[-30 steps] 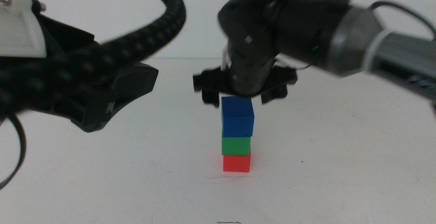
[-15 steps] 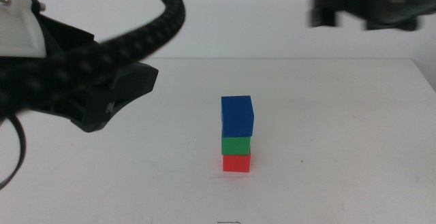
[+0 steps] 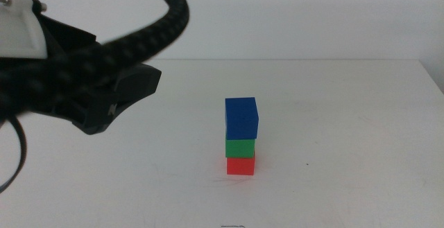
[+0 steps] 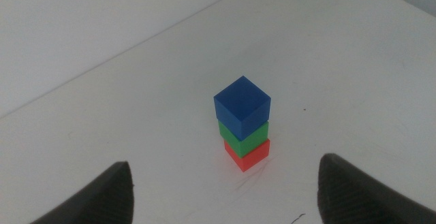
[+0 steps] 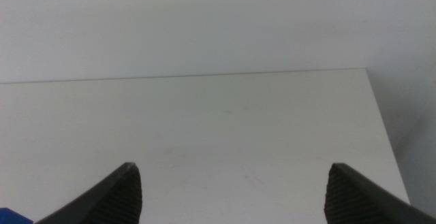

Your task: Stack red cubes first, then green, then blue cubes in a specific spot.

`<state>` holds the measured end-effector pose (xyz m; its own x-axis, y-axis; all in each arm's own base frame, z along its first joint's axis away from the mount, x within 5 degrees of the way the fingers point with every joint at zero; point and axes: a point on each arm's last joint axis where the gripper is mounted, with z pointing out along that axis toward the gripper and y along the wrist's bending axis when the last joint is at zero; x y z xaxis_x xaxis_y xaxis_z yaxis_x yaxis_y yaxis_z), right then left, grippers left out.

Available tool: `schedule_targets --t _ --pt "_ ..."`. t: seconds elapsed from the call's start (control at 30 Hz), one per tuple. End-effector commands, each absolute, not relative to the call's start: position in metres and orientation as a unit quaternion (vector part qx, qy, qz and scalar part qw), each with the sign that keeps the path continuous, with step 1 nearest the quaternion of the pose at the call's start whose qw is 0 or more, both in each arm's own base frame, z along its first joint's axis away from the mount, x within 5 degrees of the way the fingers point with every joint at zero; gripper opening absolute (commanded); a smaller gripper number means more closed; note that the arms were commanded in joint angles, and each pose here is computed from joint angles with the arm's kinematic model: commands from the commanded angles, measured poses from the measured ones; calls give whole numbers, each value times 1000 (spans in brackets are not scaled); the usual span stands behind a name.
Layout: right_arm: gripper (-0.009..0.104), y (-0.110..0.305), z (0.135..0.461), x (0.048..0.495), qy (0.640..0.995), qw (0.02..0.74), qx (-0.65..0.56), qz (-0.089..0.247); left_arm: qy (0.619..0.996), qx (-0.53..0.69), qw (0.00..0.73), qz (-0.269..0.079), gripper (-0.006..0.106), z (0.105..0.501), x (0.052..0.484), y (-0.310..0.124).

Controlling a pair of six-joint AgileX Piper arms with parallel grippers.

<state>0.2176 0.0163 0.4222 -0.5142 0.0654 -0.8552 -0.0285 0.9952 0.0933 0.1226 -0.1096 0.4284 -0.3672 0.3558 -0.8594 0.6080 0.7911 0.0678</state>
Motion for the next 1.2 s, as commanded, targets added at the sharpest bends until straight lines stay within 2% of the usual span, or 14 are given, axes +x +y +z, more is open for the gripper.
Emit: schedule_targets --t 0.0,0.13,0.2,0.37,0.53,0.7,0.83,1.0,1.17 --pt "91 13 439 214 838 543 7 43 791 290 518 -150 91 443 122 -110" --pt "91 13 438 215 841 539 7 42 791 290 518 -150 91 443 122 -110" --pt "91 15 437 216 841 538 18 58 791 290 518 -150 91 443 122 -110" --pt "91 14 437 216 841 538 18 58 791 290 518 -150 91 443 122 -110" --pt "91 14 437 216 841 537 18 58 801 281 517 -110 91 432 132 -105" --pt "91 14 437 216 841 537 18 58 837 190 507 -77 91 412 137 -69" --pt "91 14 437 216 841 537 18 58 855 90 506 -66 91 402 131 -38" --pt "91 14 437 216 841 537 18 58 855 -27 514 -60 91 393 116 -11" --pt "91 14 437 216 841 537 18 58 844 -79 529 -29 91 394 103 3"
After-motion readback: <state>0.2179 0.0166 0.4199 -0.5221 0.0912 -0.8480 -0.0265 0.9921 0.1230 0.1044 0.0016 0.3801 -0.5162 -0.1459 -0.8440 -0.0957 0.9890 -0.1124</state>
